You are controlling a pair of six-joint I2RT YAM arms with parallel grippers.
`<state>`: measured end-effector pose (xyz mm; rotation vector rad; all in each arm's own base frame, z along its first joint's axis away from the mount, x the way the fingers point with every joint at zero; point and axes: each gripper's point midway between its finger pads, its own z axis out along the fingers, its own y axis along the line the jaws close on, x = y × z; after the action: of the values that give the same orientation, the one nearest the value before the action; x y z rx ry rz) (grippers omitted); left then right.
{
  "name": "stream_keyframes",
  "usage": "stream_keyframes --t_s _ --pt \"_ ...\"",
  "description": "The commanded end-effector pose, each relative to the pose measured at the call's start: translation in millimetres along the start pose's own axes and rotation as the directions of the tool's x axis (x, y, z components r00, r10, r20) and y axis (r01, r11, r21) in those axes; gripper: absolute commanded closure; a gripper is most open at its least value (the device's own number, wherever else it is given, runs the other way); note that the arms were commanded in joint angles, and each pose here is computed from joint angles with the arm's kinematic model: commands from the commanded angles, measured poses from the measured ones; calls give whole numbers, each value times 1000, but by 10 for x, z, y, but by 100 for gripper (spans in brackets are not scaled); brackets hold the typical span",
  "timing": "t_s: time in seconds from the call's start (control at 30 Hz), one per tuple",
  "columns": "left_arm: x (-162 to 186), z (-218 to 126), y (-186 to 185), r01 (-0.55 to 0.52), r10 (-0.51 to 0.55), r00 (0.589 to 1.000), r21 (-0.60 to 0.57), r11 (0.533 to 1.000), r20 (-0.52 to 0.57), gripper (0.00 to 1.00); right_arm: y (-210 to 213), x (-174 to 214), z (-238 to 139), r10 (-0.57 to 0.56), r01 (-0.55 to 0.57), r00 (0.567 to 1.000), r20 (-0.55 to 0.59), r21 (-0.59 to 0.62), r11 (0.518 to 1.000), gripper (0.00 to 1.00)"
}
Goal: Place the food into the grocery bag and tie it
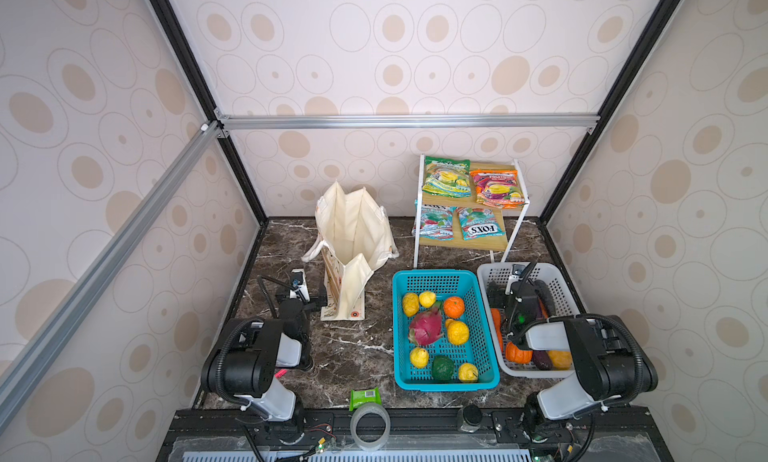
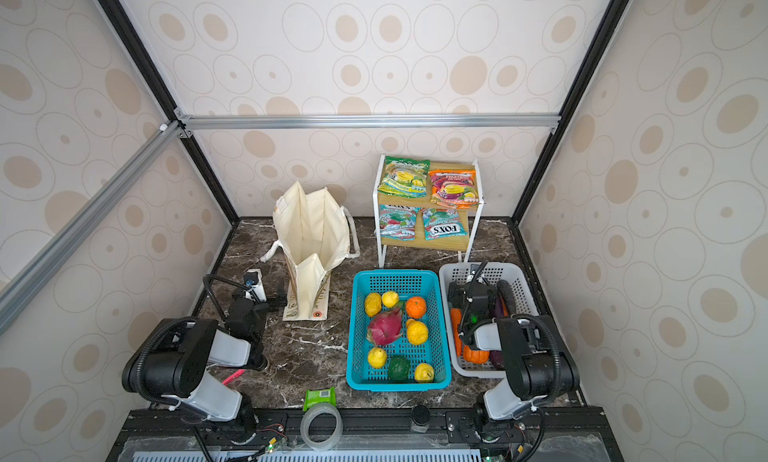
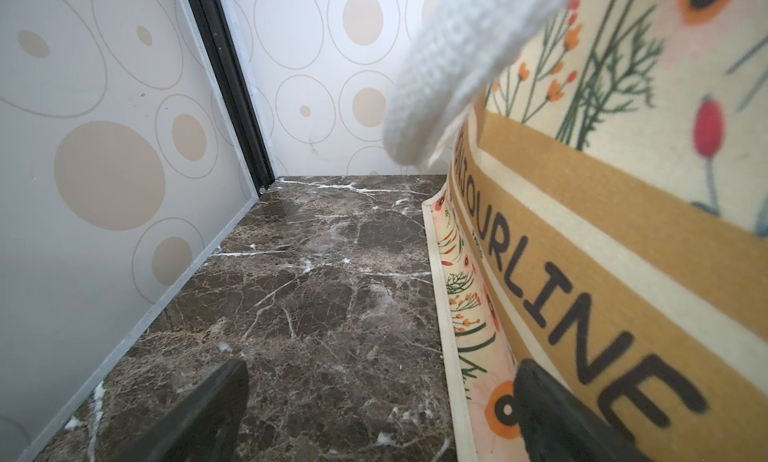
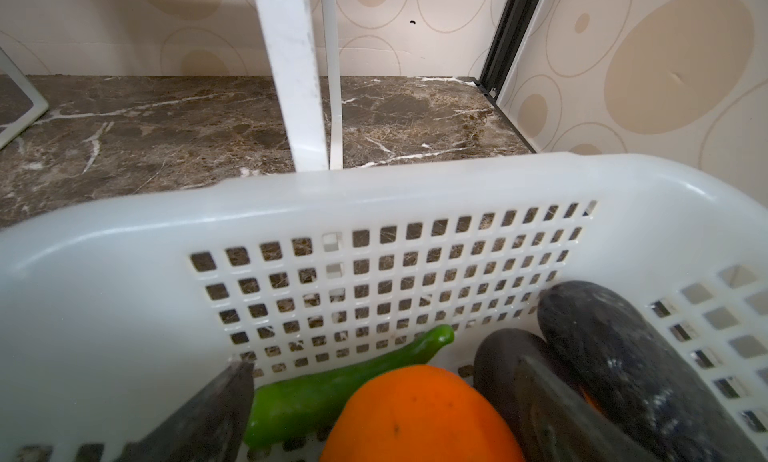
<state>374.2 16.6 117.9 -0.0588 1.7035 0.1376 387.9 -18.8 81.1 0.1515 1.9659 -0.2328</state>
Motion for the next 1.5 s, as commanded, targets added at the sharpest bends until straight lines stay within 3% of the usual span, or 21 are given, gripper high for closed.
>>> stream_keyframes --t_s 0.0,0.33,0.57,0.8,0.93,1.03,1.2,1.33,1.47 --pt "-123 26 -3 -13 13 999 2 1000 42 1 -15 -87 1 2 -2 1000 24 11 1000 0" --pt "-140 -1 5 -10 10 999 -1 1000 53 1 -17 -97 -5 7 -7 1000 29 11 1000 0" --pt "-480 -224 263 55 -41 992 -123 991 117 1 32 -269 -109 -16 18 999 38 -33 999 0" --pt "-877 -649 533 279 -219 931 -182 943 293 1 -27 -634 -343 -5 7 999 53 -37 999 0" --pt "-1229 -752 607 384 -313 888 -168 908 338 1 -55 -874 -509 113 -109 990 79 -57 992 0" --pt "-1567 -815 611 447 -382 859 -135 884 342 1 -90 -998 -571 272 -266 959 80 -76 961 0" --pt "-2197 -873 298 408 -411 843 86 909 347 1 283 -1250 -785 264 -231 963 62 -321 918 0" --pt "-2493 -834 56 367 -409 867 191 910 285 1 720 -1415 -1052 216 -165 976 23 -568 806 0" --pt "-2734 -835 -102 350 -398 884 214 912 247 1 1066 -1511 -1290 170 -113 985 9 -716 689 0"
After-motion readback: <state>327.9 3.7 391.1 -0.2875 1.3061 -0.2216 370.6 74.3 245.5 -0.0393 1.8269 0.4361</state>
